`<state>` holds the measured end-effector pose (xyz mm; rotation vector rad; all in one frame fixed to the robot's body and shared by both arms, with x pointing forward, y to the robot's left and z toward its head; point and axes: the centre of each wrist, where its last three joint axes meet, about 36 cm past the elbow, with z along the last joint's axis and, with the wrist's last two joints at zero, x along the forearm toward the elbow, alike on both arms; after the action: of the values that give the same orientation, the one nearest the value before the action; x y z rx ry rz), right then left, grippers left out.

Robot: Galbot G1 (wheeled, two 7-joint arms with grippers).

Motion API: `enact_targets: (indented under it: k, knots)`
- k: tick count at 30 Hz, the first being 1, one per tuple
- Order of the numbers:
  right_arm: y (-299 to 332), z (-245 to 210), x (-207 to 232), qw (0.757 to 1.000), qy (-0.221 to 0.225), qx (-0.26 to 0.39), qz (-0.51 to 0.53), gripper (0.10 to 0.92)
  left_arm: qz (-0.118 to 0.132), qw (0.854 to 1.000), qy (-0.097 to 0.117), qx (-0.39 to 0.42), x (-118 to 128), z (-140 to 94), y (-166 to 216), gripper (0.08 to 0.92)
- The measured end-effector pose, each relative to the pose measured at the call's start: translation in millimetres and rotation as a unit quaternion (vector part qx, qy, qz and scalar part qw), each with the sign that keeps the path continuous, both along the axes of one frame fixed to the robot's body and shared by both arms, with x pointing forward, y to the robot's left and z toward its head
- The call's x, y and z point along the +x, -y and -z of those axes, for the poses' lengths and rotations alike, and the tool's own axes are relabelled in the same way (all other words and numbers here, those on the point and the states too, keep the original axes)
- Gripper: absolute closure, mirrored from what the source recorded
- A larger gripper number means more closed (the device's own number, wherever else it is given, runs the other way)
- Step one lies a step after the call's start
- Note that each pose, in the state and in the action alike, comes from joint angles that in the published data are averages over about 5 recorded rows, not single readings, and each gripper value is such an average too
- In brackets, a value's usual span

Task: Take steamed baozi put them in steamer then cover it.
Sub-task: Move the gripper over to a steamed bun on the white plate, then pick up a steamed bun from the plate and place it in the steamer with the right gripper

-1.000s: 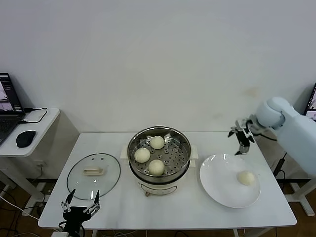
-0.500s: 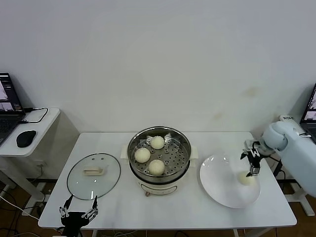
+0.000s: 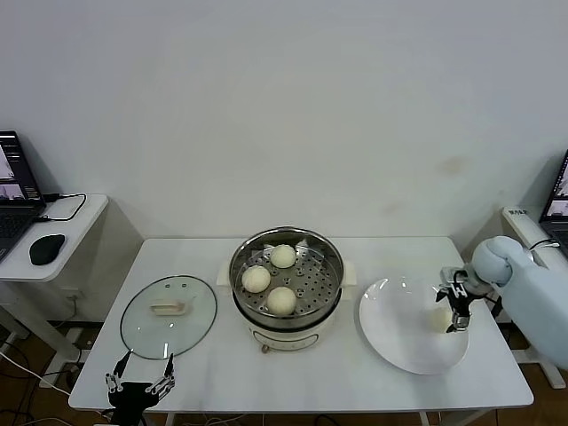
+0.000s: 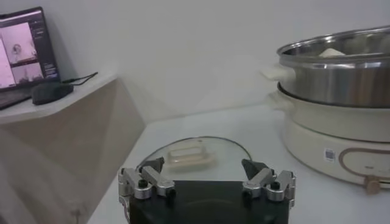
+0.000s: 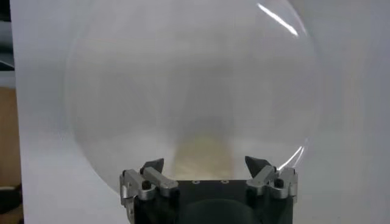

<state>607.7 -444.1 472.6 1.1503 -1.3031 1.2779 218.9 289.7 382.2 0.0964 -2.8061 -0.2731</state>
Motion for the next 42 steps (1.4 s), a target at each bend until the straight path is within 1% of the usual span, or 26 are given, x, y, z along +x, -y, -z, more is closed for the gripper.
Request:
enact_targets:
  k: [17, 20, 25, 28, 36, 42]
  knots:
    - [1.1, 17.8, 4.4, 1.000, -0.006, -0.009, 0.004, 0.200, -0.001, 1.000, -0.003, 0.000, 2.0, 3.6, -2.0, 0.177]
    - [2.4, 19.6, 4.2, 1.000, -0.008, -0.008, 0.007, 0.241, -0.001, 1.000, -0.003, 0.000, 2.7, 4.1, -2.2, 0.177]
    - [4.1, 19.3, 5.1, 1.000, -0.007, -0.005, 0.012, 0.370, 0.000, 1.000, -0.002, -0.002, 4.3, 4.5, -1.2, 0.177]
    - [4.0, 17.4, 6.1, 1.000, -0.005, -0.002, 0.015, 0.398, 0.000, 1.000, -0.002, -0.002, 5.2, 5.2, -1.0, 0.177]
    - [3.1, -4.6, 8.8, 1.000, 0.008, 0.015, 0.022, 0.403, 0.001, 1.000, 0.003, -0.004, 9.2, 5.5, 0.7, 0.177]
    - [-4.5, -42.3, 12.8, 0.999, 0.025, 0.033, 0.018, 0.403, 0.000, 1.000, 0.008, -0.006, 13.2, 5.1, 1.8, 0.177]
